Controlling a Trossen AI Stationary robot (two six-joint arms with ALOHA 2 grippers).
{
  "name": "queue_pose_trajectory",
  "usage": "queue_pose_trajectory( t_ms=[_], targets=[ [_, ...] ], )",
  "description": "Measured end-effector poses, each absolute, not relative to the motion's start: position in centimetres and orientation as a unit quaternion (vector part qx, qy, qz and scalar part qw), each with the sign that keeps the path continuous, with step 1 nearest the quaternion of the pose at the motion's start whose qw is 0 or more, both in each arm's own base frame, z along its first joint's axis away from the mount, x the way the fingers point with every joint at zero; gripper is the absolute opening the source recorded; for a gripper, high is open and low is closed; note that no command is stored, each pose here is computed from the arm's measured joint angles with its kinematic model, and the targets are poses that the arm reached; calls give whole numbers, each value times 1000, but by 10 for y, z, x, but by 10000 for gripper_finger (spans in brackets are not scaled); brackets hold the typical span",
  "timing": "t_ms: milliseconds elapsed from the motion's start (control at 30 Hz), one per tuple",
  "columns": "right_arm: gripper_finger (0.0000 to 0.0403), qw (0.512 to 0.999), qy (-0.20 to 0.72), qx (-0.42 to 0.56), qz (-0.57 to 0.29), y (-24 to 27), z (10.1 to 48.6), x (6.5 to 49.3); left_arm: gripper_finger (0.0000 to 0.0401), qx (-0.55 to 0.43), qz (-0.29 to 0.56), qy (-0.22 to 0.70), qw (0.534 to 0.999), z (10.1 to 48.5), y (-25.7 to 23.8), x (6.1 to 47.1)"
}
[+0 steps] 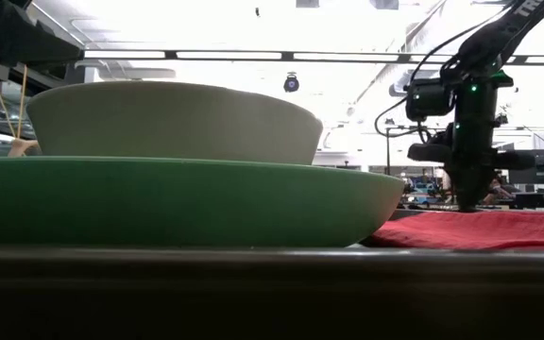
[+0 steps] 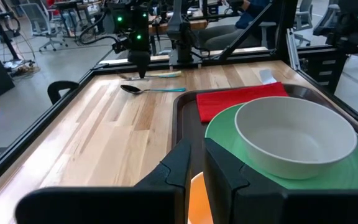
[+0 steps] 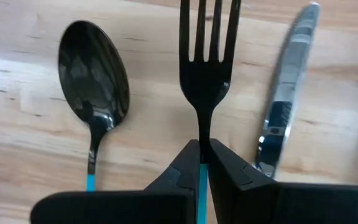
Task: Set up tray
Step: Put the blue fork on the table napkin to the right of the green plate on the serving tray
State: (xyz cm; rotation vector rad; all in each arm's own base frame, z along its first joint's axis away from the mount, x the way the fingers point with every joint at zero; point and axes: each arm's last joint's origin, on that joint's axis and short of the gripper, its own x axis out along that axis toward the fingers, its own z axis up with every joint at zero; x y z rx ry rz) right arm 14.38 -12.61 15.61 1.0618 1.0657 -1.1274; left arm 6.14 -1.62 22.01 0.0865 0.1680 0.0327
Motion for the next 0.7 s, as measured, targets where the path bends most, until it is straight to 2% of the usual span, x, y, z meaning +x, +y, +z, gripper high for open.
queue_pose_trajectory(
  t_ms=[333,700],
  targets=[
    [8,598,447,472,-469,-117,165,144,69,43,16,84,995,220,-16,61],
    [10,585,467,481,-455,-104,164,148,69,43,16,84,995,220,-16,61]
  ],
)
